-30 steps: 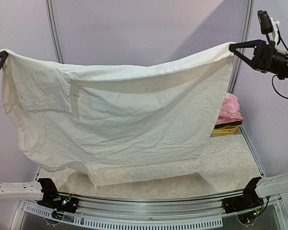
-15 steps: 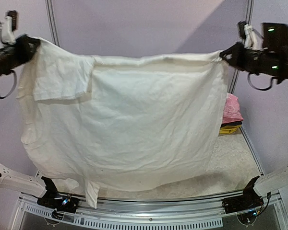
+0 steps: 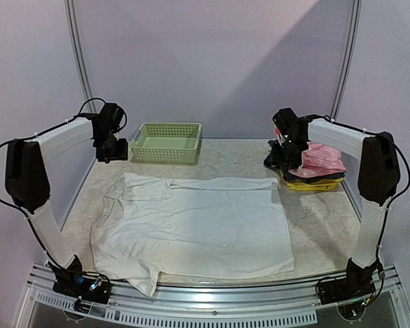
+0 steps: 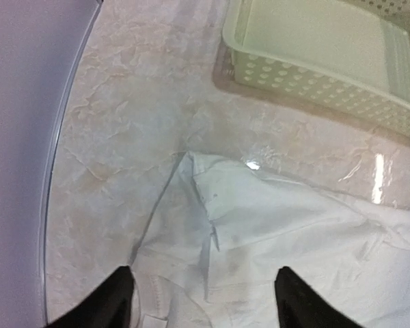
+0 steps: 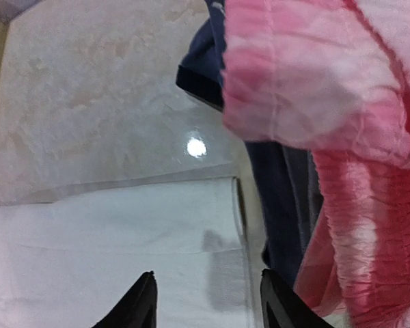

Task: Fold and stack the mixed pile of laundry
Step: Turn over the flattened T-shirt at the center of the board, then adjust the flattened T-shirt at the center of the board.

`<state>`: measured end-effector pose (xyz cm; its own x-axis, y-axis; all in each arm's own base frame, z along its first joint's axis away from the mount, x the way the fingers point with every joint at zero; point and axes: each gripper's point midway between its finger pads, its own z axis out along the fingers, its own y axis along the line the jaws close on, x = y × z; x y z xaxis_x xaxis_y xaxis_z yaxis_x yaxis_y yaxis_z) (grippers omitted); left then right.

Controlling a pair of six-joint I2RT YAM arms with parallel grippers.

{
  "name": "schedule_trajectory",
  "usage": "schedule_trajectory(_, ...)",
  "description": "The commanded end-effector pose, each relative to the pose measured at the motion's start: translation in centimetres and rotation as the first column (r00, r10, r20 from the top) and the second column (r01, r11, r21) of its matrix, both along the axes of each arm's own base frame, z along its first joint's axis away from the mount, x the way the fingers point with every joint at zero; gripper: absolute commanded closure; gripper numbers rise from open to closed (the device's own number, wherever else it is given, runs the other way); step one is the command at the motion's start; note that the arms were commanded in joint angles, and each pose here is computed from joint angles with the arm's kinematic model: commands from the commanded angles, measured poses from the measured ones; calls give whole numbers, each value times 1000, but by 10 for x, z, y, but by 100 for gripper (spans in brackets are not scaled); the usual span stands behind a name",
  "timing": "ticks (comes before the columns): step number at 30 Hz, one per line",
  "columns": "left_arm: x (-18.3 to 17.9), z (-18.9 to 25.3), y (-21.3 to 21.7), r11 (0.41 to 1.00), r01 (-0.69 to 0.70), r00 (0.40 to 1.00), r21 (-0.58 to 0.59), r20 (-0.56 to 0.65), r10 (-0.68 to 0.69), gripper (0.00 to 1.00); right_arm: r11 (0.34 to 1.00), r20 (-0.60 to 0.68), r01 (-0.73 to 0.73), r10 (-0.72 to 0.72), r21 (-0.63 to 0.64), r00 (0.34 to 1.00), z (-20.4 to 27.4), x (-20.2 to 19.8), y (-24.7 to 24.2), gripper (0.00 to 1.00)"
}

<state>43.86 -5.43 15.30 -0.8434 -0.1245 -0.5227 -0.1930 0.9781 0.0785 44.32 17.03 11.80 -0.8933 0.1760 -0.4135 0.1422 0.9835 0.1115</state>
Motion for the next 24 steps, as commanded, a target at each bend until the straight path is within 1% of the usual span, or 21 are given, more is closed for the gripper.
schedule_trajectory(1,11,40,-13,997,40,986,-72,166,-27,18,991,115,-64,50,122,992,34,22,29,39)
schedule_trajectory(3,3,38,-7,999,19,987,-50,163,-10,15,987,122,-83,66,137,990,38,21,33,36)
schedule_trajectory(5,-7,31,-4,999,-5,988,-36,157,11,16,983,125,-105,87,149,988,38,19,38,34)
schedule_trajectory(9,-24,3,-4,997,-31,989,-69,145,40,26,977,134,-156,137,142,981,35,8,53,33)
schedule_trajectory(11,-30,-13,-5,995,-38,988,-94,146,51,30,973,145,-185,164,141,976,31,3,62,33)
schedule_trajectory(14,-39,-33,-9,990,-37,988,-135,140,57,36,956,122,-239,220,169,968,17,-10,77,33)
schedule_trajectory(19,-52,-71,-20,979,-20,996,-202,78,36,47,956,107,-232,215,181,971,-9,-19,76,34)
schedule_trajectory(21,-57,-83,-21,979,-26,998,-202,44,35,49,956,95,-230,216,182,972,-18,-22,75,34)
schedule_trajectory(24,-57,-95,-24,978,-18,999,-209,33,25,53,955,86,-232,220,182,972,-26,-25,74,34)
